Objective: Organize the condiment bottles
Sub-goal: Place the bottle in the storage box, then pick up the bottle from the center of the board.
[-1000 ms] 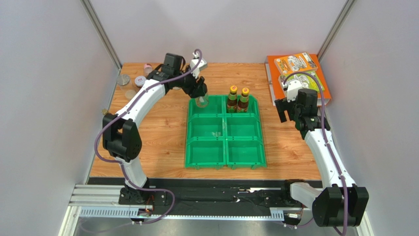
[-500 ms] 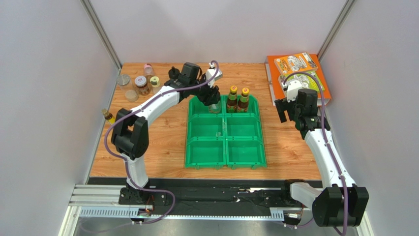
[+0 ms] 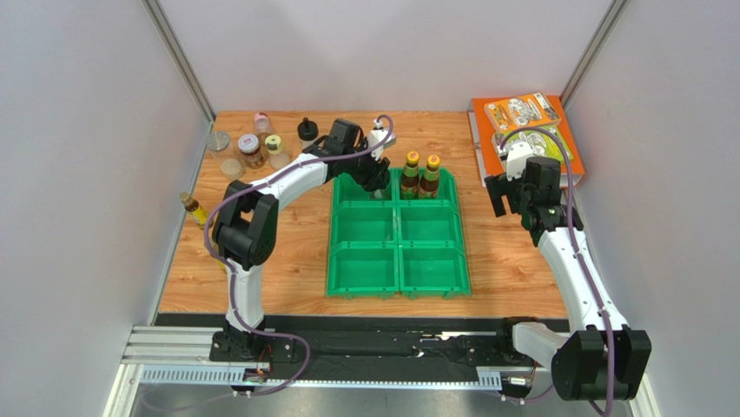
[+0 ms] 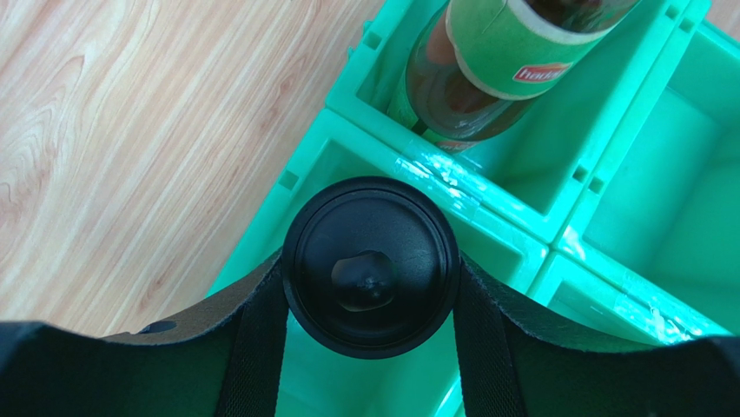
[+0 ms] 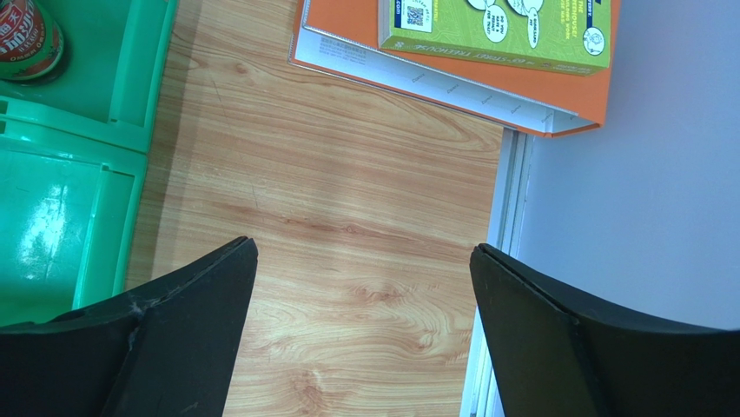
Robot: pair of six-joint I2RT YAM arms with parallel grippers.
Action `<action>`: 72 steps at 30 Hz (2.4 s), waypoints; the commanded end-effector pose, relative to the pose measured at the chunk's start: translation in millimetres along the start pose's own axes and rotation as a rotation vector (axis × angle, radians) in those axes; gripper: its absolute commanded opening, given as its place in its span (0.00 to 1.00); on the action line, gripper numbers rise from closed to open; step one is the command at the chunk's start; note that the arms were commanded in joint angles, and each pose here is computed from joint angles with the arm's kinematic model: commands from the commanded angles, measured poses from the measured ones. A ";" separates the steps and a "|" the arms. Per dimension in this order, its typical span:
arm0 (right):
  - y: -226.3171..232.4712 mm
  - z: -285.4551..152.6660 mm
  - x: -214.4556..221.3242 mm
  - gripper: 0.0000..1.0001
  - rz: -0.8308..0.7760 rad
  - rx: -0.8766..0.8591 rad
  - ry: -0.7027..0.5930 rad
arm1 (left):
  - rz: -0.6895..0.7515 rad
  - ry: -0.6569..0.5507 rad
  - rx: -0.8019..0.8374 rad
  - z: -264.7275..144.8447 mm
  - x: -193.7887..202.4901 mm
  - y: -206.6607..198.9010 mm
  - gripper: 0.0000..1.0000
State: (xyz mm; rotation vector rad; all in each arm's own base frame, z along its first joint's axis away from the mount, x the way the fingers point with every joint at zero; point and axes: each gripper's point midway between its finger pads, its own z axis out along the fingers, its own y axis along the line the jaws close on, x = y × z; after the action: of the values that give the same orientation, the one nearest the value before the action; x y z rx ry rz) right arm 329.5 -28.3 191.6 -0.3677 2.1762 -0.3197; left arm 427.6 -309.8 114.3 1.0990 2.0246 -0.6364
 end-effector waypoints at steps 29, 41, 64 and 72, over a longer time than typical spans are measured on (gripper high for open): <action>-1.4 -4.4 -16.4 0.96 0.008 -0.008 -0.046 | 0.041 -0.253 -0.368 -162.8 -111.6 66.5 0.99; -0.6 -3.5 -14.9 0.96 0.007 -0.010 -0.040 | -0.119 -0.186 -0.582 -153.2 -56.7 214.3 0.99; 2.7 7.0 -6.4 0.95 -0.006 -0.019 0.002 | -0.184 -0.092 -0.615 -103.1 5.8 271.4 0.99; 3.1 7.3 -7.0 0.95 -0.008 -0.019 0.003 | -0.209 -0.078 -0.594 -97.7 15.0 271.3 0.88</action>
State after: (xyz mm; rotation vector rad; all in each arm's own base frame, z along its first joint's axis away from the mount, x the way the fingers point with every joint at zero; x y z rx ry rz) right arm 329.7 -25.5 174.2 -0.3924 2.2357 -0.2964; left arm 608.9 -95.5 124.8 0.5369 2.1158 -0.1297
